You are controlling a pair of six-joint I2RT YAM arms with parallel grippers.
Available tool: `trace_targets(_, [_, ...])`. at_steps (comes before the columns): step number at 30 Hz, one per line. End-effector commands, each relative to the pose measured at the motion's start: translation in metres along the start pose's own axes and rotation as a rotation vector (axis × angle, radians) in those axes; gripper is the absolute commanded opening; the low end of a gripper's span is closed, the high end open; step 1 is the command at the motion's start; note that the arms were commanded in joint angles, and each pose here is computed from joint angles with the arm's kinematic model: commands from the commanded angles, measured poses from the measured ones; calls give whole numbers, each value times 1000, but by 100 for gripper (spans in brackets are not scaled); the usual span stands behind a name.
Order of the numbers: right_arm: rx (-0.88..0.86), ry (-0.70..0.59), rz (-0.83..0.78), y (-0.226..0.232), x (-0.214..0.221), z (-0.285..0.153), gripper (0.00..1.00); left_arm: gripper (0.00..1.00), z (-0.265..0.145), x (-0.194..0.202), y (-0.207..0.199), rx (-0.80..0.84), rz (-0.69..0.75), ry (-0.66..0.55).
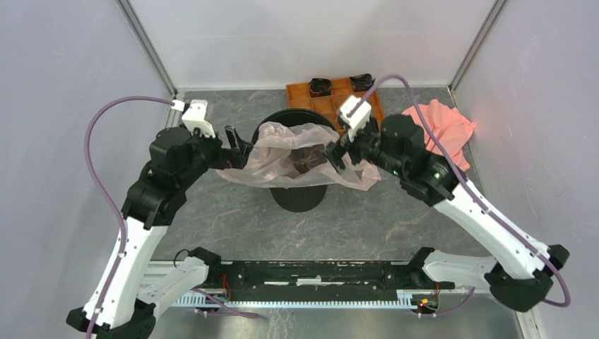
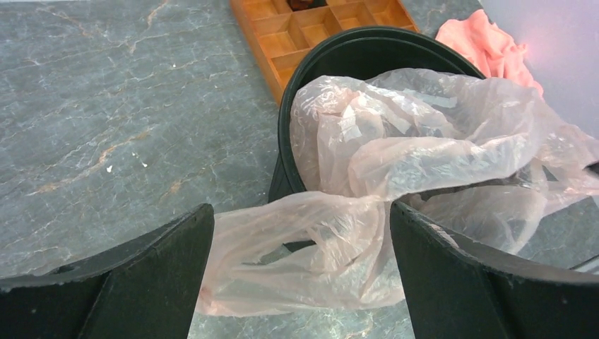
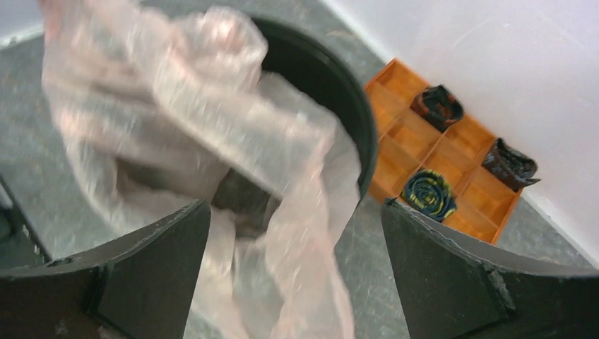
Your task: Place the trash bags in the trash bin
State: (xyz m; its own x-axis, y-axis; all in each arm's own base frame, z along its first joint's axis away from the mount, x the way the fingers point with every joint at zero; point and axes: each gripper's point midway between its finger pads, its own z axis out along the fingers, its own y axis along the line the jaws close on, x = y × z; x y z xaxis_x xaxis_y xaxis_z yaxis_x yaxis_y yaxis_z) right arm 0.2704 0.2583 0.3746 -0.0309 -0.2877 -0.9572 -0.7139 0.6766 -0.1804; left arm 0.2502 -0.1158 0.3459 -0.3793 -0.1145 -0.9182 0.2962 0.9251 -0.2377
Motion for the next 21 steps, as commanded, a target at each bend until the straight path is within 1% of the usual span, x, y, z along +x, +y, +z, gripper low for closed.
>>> trace_targets(1, [-68,-127,-86,12,-5,-22,96,100,-13,-5,-9,52,-13,-34])
trace_targets(2, [-60,-139,-93,12,-2,-22,95,100,-13,-3,-10,57,-11,-31])
trace_targets(6, [-42,-121,-96,10,11,-12,86,100,-7,2,-11,77,-5,-28])
trace_targets(8, [-32,-95,-96,8,17,-2,83,98,-3,4,-13,86,4,-15])
trace_targets(12, [-6,-84,-84,0,22,9,80,96,3,12,-18,121,30,25])
trace_targets(14, [-12,-80,-76,-1,21,14,76,96,5,16,-17,124,46,38])
trace_targets(18, [-9,-101,-42,-6,21,20,67,97,10,21,-11,101,63,44])
trace_targets(19, [-5,-105,-30,-9,20,21,64,96,12,21,-11,96,60,46])
trace_targets(21, [-5,-108,-11,-11,19,25,55,91,16,18,-7,68,43,36])
